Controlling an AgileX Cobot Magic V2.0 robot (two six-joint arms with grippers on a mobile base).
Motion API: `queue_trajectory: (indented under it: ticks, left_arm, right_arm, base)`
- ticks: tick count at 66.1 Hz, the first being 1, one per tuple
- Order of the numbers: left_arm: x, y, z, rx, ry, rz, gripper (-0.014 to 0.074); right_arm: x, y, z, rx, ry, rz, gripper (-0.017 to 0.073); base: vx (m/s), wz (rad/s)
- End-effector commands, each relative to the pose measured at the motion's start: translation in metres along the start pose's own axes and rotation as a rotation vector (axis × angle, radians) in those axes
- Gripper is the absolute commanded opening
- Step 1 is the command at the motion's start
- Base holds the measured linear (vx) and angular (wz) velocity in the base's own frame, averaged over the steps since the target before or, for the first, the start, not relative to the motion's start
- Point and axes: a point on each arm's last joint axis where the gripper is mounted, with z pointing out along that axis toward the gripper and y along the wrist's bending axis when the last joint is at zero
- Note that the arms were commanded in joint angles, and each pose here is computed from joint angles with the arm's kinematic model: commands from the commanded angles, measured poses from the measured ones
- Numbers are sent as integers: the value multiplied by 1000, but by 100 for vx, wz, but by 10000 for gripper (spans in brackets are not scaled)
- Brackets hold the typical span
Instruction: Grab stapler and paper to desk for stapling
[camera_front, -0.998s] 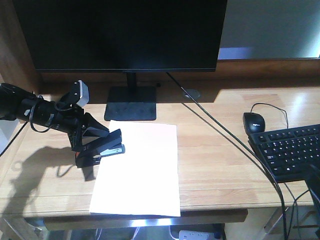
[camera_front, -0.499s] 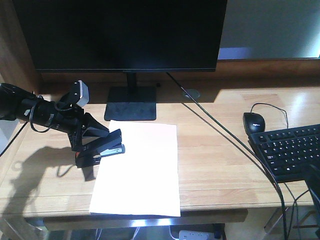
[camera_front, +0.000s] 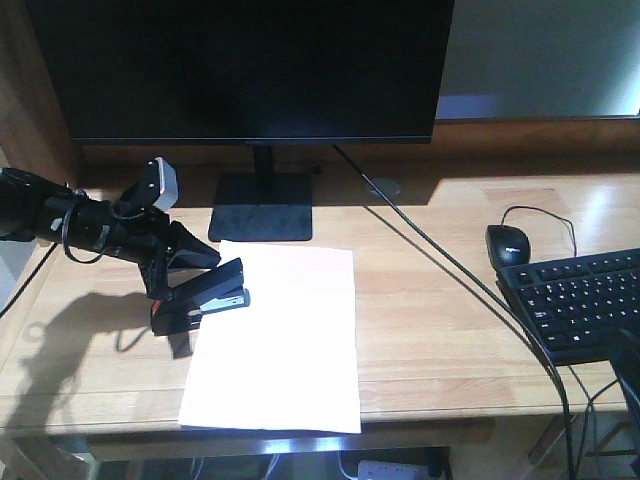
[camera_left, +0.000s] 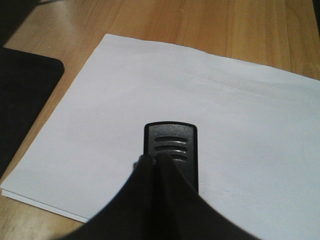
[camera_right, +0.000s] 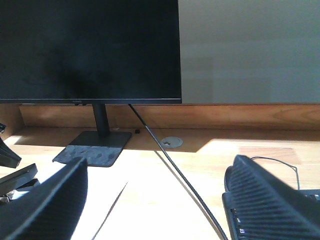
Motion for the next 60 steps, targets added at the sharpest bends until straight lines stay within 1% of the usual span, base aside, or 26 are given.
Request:
queue_trajectory:
  ticks: [1, 9, 14, 27, 32, 35, 37, 46, 60]
  left_arm:
    - [-26, 1, -11, -36, -84, 26, -7]
    - [-17, 1, -4, -8, -78, 7, -7]
    - [-15, 0, 0, 8, -70, 8, -7]
    - [-18, -3, 9, 15, -46, 28, -7]
    - [-19, -6, 14, 24, -17, 50, -7]
    - [-18, -7, 17, 26, 6, 48, -7]
    - [-18, -8, 19, 21, 21, 46, -7]
    - [-16, -7, 23, -13, 75, 9, -7]
    - [-15, -8, 26, -13, 120, 18, -7]
  right_arm:
    - [-13, 3, -1, -30, -76, -3, 560]
    - [-13, 3, -1, -30, -76, -3, 560]
    - [-13, 3, -1, -30, -76, -3, 560]
    - [-13, 3, -1, -30, -76, -3, 560]
    - [-13, 3, -1, -30, -76, -3, 560]
    - [-13, 3, -1, -30, -76, -3, 560]
    - [-13, 3, -1, -30, -76, -3, 560]
    - [-13, 3, -1, -30, -76, -3, 560]
    - [-13, 3, -1, -30, -76, -3, 560]
  base:
    - [0, 0]
    - [0, 0]
    - [0, 0]
    - [0, 0]
    - [0, 0]
    - [0, 0]
    - [0, 0]
    - [0, 0]
    - [0, 0]
